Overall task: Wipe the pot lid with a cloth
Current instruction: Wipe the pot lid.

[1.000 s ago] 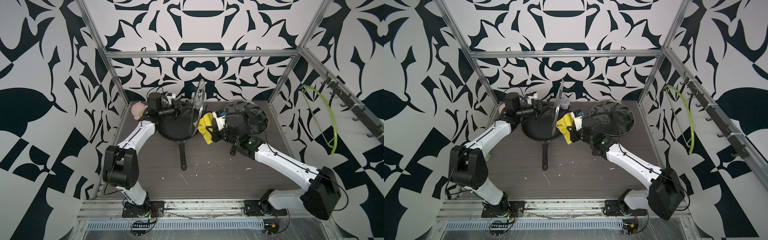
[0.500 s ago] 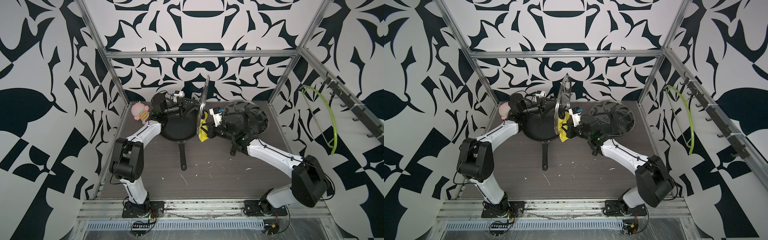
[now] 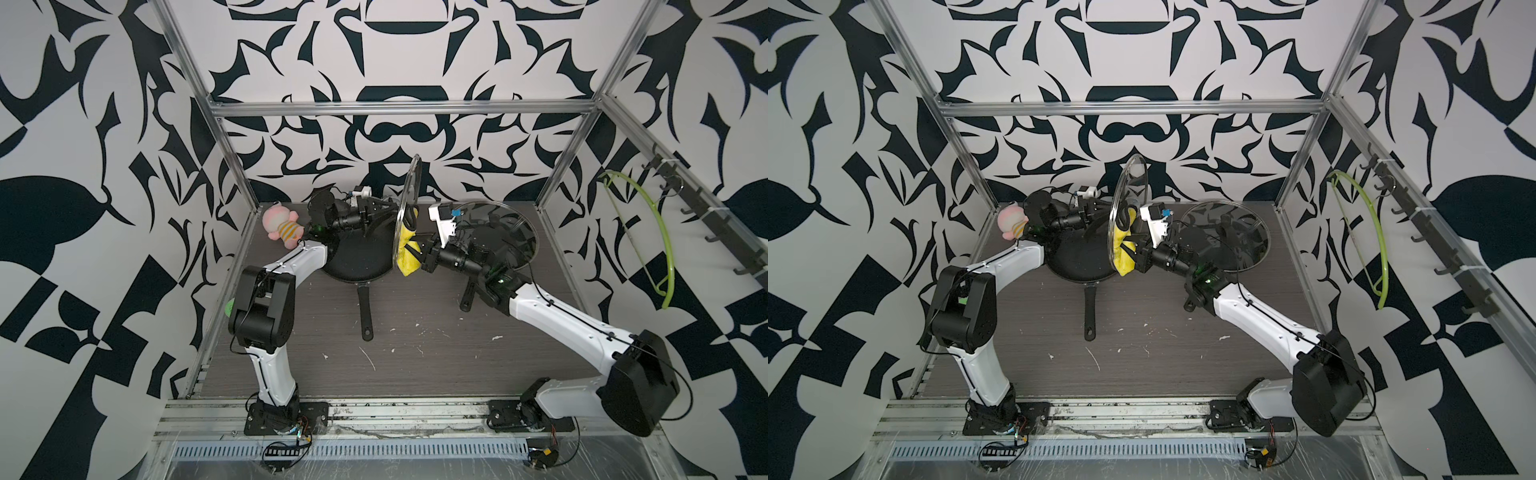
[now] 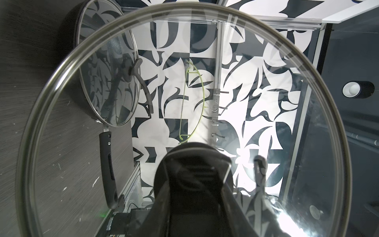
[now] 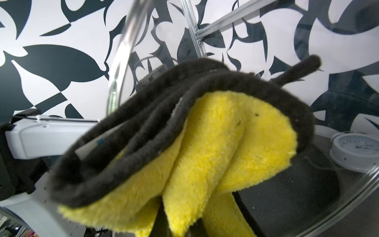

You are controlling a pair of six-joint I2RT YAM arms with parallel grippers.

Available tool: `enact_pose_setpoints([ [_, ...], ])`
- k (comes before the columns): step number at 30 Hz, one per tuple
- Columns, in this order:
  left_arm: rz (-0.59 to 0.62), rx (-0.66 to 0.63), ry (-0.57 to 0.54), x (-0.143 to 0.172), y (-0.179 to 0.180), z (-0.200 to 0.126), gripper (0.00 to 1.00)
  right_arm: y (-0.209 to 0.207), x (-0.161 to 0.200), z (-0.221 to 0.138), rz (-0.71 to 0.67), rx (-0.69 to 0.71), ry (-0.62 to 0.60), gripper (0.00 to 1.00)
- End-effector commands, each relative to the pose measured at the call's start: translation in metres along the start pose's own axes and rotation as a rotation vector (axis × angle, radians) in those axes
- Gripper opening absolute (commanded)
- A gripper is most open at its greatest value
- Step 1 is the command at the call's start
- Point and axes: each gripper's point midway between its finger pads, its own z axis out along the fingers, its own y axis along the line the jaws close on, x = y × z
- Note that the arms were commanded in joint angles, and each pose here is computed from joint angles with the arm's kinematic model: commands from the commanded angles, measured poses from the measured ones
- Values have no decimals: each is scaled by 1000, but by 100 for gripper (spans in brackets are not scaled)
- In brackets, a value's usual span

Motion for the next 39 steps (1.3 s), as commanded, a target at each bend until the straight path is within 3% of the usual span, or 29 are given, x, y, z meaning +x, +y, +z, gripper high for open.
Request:
enact_pose_setpoints([
  [1, 190, 130, 39, 17, -49, 0, 0, 24, -78, -4, -138, -5, -199, 0],
  [10, 177, 136, 42, 25, -39, -6, 0, -24, -124, 14, -142, 139, -264, 0],
  [17, 200, 147, 51, 39, -52, -11, 0, -81, -128, 28, -107, 256, -253, 0],
  [29, 243, 171, 52, 56, -75, -18, 0, -153, -77, 38, 25, 321, -146, 0],
  [39, 272, 221, 28, 54, -98, -18, 0, -137, -11, 37, 110, 189, -16, 0],
])
